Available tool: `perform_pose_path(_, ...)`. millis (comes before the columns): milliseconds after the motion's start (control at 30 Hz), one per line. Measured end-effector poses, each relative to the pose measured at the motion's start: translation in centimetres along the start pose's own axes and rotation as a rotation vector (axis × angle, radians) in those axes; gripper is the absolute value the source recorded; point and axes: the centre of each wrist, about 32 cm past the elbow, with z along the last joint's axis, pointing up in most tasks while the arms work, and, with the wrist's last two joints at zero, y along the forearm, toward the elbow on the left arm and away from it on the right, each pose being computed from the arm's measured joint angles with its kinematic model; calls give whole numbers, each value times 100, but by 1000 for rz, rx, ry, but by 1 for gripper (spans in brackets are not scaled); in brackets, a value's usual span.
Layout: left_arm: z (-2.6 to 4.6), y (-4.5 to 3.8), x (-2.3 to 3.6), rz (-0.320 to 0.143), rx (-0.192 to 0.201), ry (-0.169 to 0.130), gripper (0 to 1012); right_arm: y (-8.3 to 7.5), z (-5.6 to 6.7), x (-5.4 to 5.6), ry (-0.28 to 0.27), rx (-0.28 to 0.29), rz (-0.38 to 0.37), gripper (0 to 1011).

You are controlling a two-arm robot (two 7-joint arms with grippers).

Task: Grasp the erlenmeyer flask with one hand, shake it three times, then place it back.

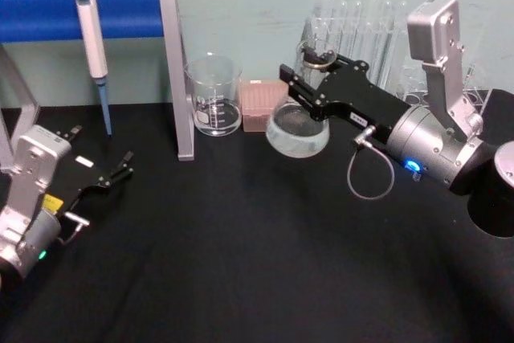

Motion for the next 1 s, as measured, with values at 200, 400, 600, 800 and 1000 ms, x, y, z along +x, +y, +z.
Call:
perform_pose_path(200,0,0,0,0,0,0,1001,-2,-28,18,-11,-12,-65,449)
perform_pose_path(400,0,0,0,0,0,0,1001,-6,-58,21,-13,-27,-152,449)
perform_pose_path(600,0,0,0,0,0,0,1001,-10,-81,15,-18,-46,-218,449)
perform_pose_path(800,0,0,0,0,0,0,1001,-21,-105,20,-20,-61,-255,449)
perform_pose_path(1000,0,0,0,0,0,0,1001,-35,-116,27,-17,-68,-272,449)
